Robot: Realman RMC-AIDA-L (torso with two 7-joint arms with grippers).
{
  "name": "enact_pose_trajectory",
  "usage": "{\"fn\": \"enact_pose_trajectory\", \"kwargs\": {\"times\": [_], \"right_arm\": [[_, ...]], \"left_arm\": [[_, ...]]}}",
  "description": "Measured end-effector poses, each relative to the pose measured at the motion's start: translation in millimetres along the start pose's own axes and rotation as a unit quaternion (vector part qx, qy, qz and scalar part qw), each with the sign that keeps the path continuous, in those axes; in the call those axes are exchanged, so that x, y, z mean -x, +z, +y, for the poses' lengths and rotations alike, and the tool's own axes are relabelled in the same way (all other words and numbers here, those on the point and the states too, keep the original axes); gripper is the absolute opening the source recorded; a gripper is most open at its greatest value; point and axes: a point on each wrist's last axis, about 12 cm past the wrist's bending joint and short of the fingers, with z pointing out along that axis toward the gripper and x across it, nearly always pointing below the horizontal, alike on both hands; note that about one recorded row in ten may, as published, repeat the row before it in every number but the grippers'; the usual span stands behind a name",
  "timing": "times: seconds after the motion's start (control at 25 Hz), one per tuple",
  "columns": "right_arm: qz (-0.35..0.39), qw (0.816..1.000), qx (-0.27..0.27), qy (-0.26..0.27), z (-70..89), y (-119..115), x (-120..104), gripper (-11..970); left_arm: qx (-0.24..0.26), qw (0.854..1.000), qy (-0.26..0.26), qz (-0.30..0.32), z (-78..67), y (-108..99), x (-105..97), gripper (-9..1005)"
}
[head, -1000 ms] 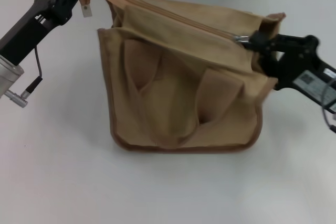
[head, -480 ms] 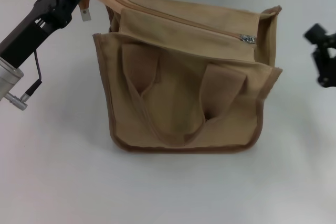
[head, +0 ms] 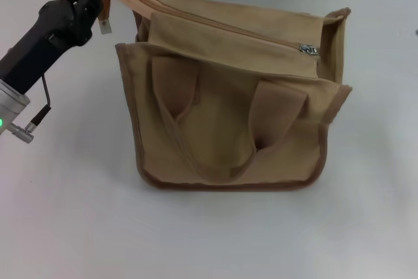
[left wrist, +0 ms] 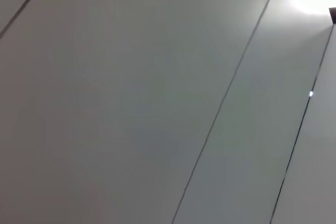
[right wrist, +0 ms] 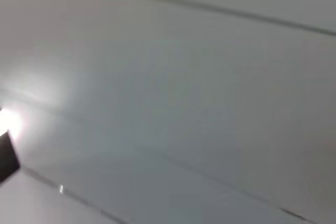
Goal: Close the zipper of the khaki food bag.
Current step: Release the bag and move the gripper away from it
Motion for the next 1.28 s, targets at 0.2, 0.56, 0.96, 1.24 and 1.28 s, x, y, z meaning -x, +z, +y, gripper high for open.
{"fn": "enact_pose_trajectory", "kwargs": {"times": [0.2, 0.56, 0.96, 1.24, 1.28], "right_arm": [[0.030, 0.997, 0.011, -0.066, 0.5, 8, -3, 313], [0.045, 0.993, 0.013, -0.106, -1.6, 15, -6, 647], [0.059, 0.989, 0.000, -0.138, -8.6, 25, -11, 652], [0.061, 0.989, -0.001, -0.138, -9.8, 28, -11, 652], [0.060, 0.989, -0.003, -0.137, -10.3, 28, -12, 652]], "left_arm": [[0.038, 0.999, 0.022, 0.011, 10.1, -2, 0, 117], [0.203, 0.976, 0.073, -0.009, 47.9, -17, 13, 363], [0.203, 0.969, 0.139, -0.030, 44.4, -27, 20, 518], [0.110, 0.969, 0.221, 0.015, 23.6, -2, -1, 526], [0.106, 0.970, 0.219, 0.009, 22.3, -1, -1, 537]]}}
